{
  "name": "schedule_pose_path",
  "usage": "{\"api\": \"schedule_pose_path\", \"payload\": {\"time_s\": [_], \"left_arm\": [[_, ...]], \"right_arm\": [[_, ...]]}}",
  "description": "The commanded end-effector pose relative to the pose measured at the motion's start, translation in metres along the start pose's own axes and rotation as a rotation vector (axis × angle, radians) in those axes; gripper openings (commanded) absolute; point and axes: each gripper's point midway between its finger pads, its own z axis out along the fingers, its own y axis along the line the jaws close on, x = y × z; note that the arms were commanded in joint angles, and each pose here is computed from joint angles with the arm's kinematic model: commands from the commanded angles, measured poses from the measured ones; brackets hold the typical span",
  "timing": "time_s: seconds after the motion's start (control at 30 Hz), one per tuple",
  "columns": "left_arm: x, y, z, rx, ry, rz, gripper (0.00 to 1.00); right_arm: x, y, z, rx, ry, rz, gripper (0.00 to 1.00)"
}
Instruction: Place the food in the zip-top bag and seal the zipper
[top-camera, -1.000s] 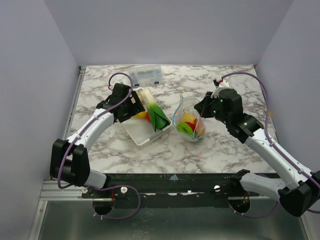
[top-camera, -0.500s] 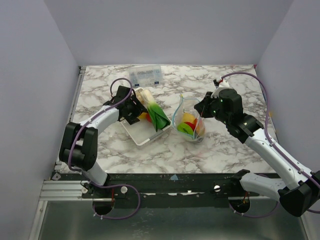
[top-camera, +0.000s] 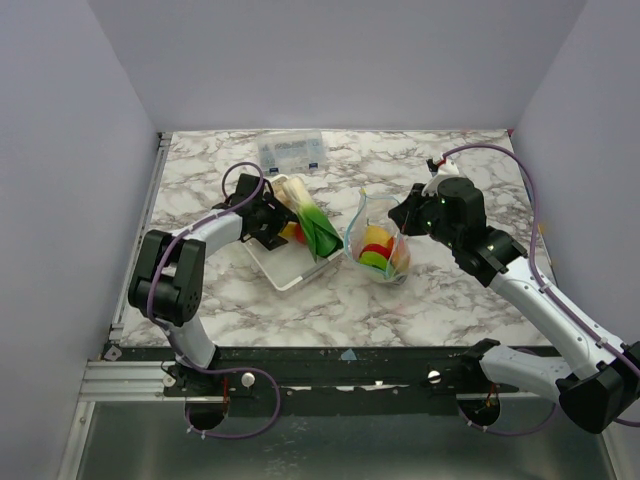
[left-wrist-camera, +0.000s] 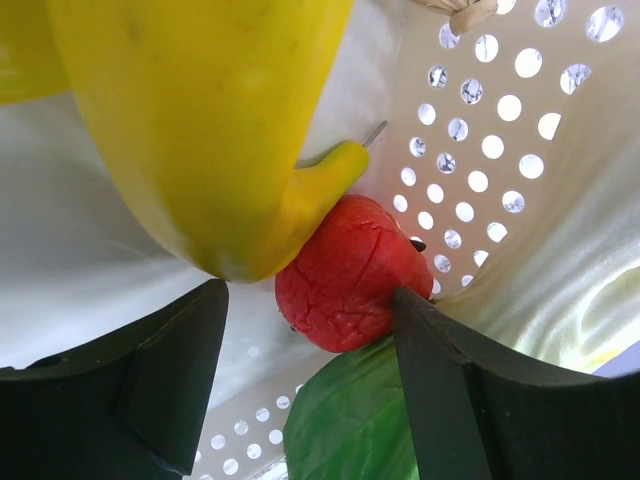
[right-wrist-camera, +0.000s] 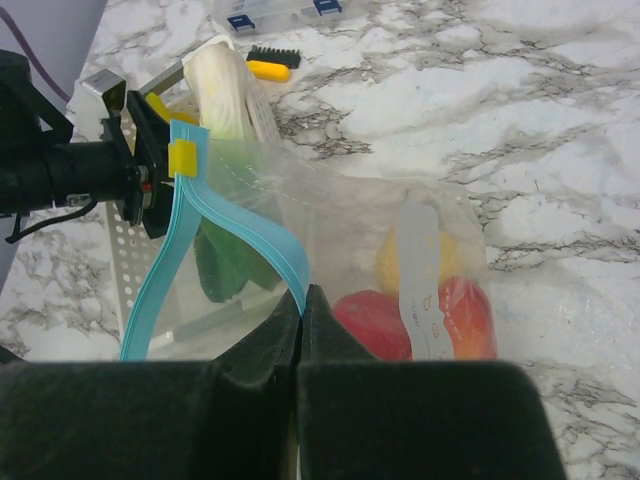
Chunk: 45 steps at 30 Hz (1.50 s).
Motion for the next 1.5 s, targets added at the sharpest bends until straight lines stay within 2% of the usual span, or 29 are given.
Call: {"api": "schedule_pose_path", "payload": {"time_s": [0.0,0.2,0.37,0.5,0.63,0.8,0.93,1.1,1.33,1.4,1.47], "left_arm": [[0.005,0.008,0.009,-0.016,0.036,-0.020,0.69],[-0.009,0.029,0.002,-0.117,-0.057,0.047,0.66],[-0.033,0.049,-0.025,-0.222,-0.214,0.189,0.62],[-0.033,0.068,-0.045,-0.269,-0.247,0.259,0.60],[-0.037,0.058,-0.065,-0.179,-0.331,0.298,0.63],[-0.047,0.040,-0.067,-0.105,-0.322,0.185,0.70],[-0.057,0.022,-0.052,-0.071,-0.311,0.137,0.70],[-0.062,0.020,-0.031,-0.082,-0.288,0.090,0.68],[-0.082,0.029,-0.025,-0.162,-0.365,0.131,0.61],[-0.091,0.030,-0.030,-0.186,-0.412,0.163,0.54],[-0.096,0.029,-0.033,-0.183,-0.442,0.188,0.42]], "right_arm": [[-0.004,0.001,-0.002,-0.007,-0.016,0.009,0.01],[-0.004,0.002,-0.001,-0.009,-0.013,0.009,0.01],[-0.006,0.001,-0.002,-0.006,-0.020,0.009,0.01],[-0.005,0.002,0.000,-0.013,-0.018,0.010,0.01],[-0.003,0.004,0.002,-0.022,-0.013,0.013,0.01],[-0.001,0.007,0.003,-0.042,-0.005,0.021,0.01],[-0.003,0.007,0.001,-0.039,-0.011,0.022,0.01],[-0.005,0.004,-0.003,-0.022,-0.018,0.016,0.01],[-0.005,0.001,-0.003,-0.007,-0.020,0.008,0.01],[-0.004,0.002,-0.001,-0.010,-0.017,0.007,0.01],[-0.003,0.002,0.000,-0.012,-0.013,0.007,0.01]]}}
